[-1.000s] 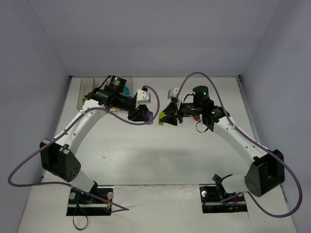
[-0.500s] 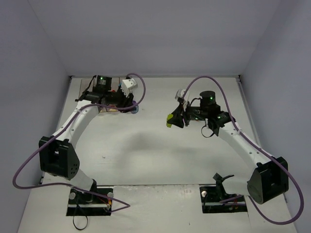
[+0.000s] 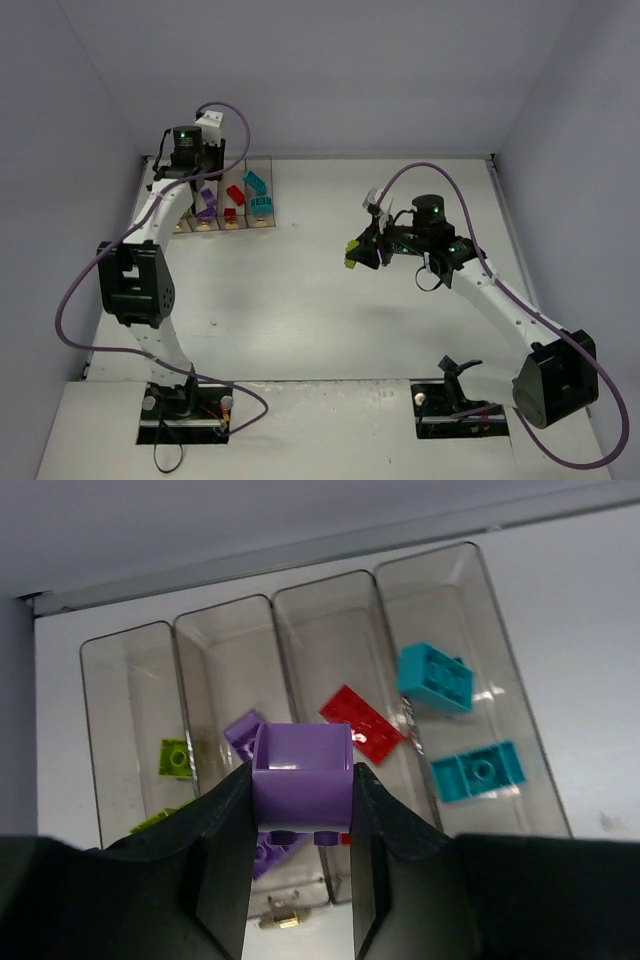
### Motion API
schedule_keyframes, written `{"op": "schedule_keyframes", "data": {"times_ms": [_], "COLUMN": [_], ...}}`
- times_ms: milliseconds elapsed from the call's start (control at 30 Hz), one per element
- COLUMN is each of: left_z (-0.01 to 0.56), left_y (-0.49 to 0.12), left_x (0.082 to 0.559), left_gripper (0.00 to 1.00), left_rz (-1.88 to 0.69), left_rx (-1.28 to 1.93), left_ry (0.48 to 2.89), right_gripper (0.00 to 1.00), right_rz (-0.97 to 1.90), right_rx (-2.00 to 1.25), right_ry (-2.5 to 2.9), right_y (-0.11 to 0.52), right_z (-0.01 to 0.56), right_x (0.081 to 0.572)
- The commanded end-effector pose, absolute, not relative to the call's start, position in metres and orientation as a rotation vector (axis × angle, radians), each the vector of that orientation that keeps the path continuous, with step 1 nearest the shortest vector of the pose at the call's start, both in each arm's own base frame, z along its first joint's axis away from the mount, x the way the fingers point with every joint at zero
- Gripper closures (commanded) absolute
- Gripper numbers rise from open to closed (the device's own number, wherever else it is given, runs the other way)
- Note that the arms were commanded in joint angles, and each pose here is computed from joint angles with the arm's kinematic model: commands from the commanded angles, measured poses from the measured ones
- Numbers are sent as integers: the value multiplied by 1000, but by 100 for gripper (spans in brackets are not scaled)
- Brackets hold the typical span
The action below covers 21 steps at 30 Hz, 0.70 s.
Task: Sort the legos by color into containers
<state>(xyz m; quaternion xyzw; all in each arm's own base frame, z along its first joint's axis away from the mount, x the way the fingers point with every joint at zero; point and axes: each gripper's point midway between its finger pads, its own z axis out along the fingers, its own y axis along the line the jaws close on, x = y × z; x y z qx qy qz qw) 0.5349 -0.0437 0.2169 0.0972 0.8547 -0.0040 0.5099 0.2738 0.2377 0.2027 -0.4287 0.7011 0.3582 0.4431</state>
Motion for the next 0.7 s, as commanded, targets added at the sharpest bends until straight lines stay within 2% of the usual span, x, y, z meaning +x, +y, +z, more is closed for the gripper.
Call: {"op": "schedule_keyframes", "data": {"times_ms": [0, 67, 367, 667], "left_z": [258, 262, 236, 206], "left_y": [-24, -19, 7, 26], "left_x": [568, 579, 619, 639], "left_gripper": [93, 89, 88, 80], "left_rz": [46, 53, 79, 56], "left_rx": [114, 101, 26, -16], "left_ry": [1920, 1900, 1929, 1968], "right_gripper": [100, 100, 99, 99], "right_rz": [882, 892, 906, 900], "right_rx": [-1053, -1052, -1032, -1002], "right_ry": [1653, 1657, 1693, 1726], "right_y": [242, 243, 242, 241], "right_z": [223, 222, 214, 211], "right_x": [274, 273, 269, 272]}}
